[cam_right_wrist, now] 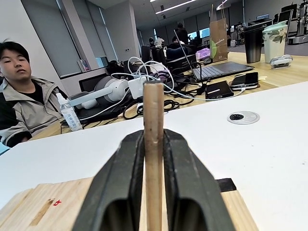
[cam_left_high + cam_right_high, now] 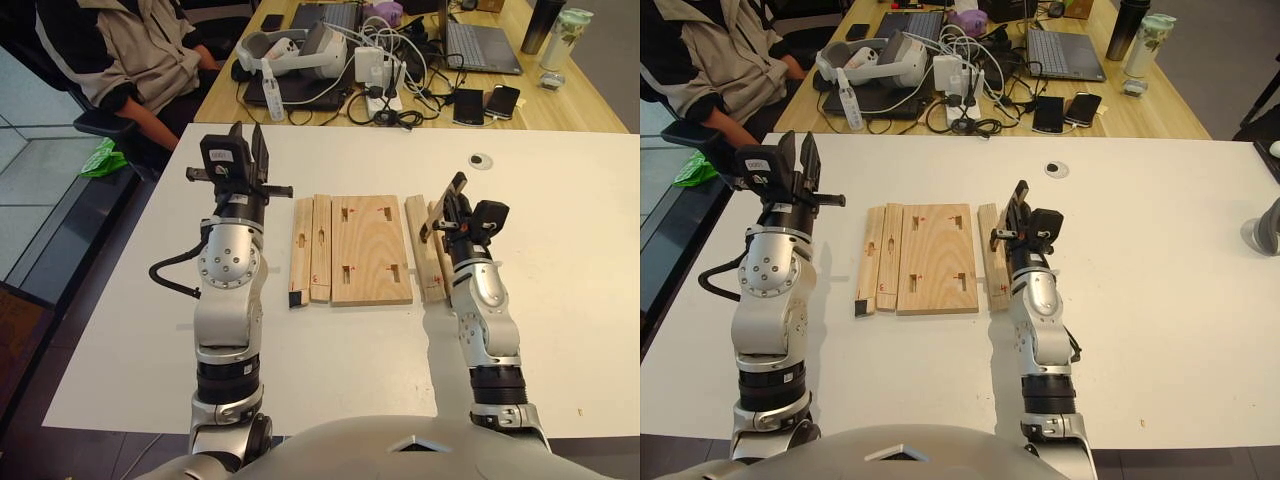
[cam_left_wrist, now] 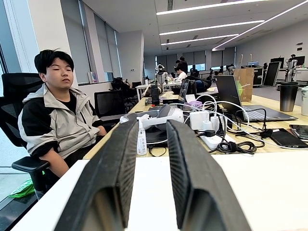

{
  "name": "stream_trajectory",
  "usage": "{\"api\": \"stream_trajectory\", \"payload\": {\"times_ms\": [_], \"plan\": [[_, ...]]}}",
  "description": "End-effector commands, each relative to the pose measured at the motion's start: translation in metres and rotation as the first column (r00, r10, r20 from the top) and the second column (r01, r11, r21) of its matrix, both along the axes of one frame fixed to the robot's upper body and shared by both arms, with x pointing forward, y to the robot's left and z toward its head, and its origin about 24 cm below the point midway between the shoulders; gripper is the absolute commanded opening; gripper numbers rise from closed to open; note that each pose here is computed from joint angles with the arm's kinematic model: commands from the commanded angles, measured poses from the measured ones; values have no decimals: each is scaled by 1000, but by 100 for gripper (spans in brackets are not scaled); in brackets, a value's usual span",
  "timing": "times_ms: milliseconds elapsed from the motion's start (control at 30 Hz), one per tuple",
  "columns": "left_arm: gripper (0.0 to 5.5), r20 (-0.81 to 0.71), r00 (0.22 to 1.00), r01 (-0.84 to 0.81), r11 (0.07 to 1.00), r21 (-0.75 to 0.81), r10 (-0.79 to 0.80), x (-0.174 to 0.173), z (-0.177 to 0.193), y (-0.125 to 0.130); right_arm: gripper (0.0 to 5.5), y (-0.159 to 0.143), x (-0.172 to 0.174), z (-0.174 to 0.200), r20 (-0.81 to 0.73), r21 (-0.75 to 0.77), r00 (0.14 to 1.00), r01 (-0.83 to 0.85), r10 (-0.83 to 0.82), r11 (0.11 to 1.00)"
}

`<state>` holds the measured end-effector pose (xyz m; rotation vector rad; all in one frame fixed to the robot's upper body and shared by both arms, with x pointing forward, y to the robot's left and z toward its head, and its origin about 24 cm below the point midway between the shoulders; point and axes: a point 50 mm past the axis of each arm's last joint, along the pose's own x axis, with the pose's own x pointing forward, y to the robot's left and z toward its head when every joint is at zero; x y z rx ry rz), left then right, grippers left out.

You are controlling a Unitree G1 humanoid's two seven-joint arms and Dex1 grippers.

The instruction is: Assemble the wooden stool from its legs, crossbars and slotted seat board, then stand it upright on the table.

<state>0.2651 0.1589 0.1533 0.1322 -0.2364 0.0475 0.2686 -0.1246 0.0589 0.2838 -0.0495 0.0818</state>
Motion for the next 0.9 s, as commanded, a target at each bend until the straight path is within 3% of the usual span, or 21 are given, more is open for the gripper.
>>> {"api": "stream_trajectory", "payload": {"times_ms": [33, 433, 900], "plan": [[104, -3, 1000, 8, 1000, 7, -8, 1, 1, -3, 39, -1, -2, -5, -14, -7, 1000, -14, 13, 1000], [104, 1, 1000, -12, 1000, 12, 12, 0, 0, 0, 39, -14, -29, -23, -60, -223, 998, -45, 33, 974], [104, 19, 998, -67, 997, -25, 67, 0, -3, 0, 39, -30, -17, -21, -149, -238, 986, -107, 73, 965]]}}
